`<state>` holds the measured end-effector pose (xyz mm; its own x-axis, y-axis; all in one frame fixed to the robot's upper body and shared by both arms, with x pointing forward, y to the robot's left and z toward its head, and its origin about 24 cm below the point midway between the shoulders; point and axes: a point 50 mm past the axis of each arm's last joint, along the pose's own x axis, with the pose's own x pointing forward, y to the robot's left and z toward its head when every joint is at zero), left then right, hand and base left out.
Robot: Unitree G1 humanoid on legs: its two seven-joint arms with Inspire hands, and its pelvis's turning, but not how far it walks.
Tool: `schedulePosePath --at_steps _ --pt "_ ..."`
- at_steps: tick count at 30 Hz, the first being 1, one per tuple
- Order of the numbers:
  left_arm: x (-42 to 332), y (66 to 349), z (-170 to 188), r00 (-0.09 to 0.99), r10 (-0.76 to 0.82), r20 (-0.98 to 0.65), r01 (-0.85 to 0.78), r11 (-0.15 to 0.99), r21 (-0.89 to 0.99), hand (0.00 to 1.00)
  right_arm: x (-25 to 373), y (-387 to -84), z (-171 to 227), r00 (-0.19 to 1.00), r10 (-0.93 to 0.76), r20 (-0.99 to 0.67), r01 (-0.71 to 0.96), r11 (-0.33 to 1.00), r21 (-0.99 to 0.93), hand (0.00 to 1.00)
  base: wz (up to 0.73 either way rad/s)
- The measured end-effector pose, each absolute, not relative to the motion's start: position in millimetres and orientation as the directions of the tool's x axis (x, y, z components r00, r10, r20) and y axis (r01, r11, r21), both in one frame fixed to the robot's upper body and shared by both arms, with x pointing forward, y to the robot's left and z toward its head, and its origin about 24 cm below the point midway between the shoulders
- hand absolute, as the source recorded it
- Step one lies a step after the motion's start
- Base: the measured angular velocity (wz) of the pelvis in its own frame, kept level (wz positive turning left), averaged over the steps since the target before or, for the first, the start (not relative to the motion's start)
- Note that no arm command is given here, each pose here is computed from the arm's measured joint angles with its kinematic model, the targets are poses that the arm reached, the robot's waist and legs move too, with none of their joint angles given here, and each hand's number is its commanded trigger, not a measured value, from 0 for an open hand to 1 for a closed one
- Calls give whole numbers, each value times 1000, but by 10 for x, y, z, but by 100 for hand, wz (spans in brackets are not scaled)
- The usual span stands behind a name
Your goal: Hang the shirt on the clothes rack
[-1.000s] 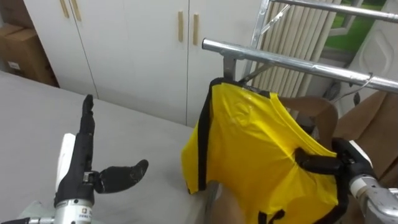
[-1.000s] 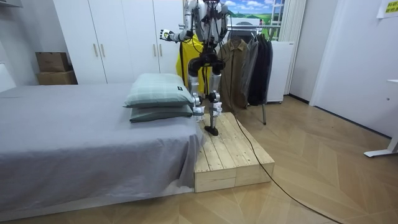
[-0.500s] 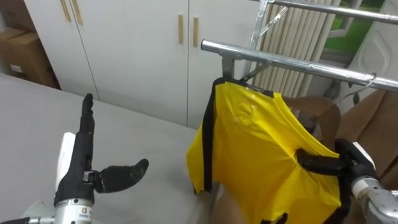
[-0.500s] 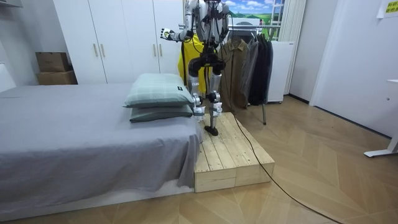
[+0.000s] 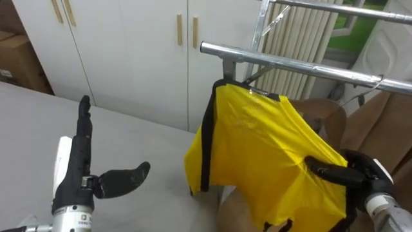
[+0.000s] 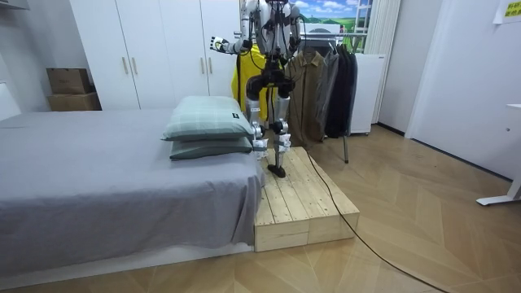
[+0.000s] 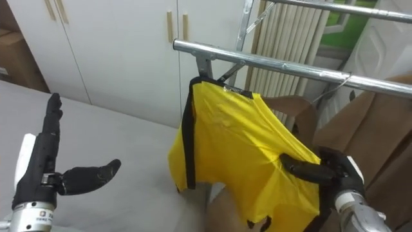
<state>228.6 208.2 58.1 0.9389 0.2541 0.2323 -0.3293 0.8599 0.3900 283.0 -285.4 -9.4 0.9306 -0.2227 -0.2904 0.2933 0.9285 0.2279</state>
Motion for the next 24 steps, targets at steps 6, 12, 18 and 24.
schedulePosePath --at_steps 6,12,18,24 --pt "2280 2088 592 929 273 250 -354 855 380 0 2798 -2831 -61 935 -242 -259 328 868 372 0 -6" --pt "2279 2088 595 928 273 252 -354 858 373 0 2775 -2818 -48 941 -236 -244 320 856 406 0 -1" --pt "2276 2093 599 927 274 256 -357 856 374 0 2736 -2850 -67 940 -242 -242 330 829 452 0 0" --pt "2235 2140 571 921 301 249 -378 846 376 0 2659 -2936 -92 933 -273 -233 357 777 518 0 -1"
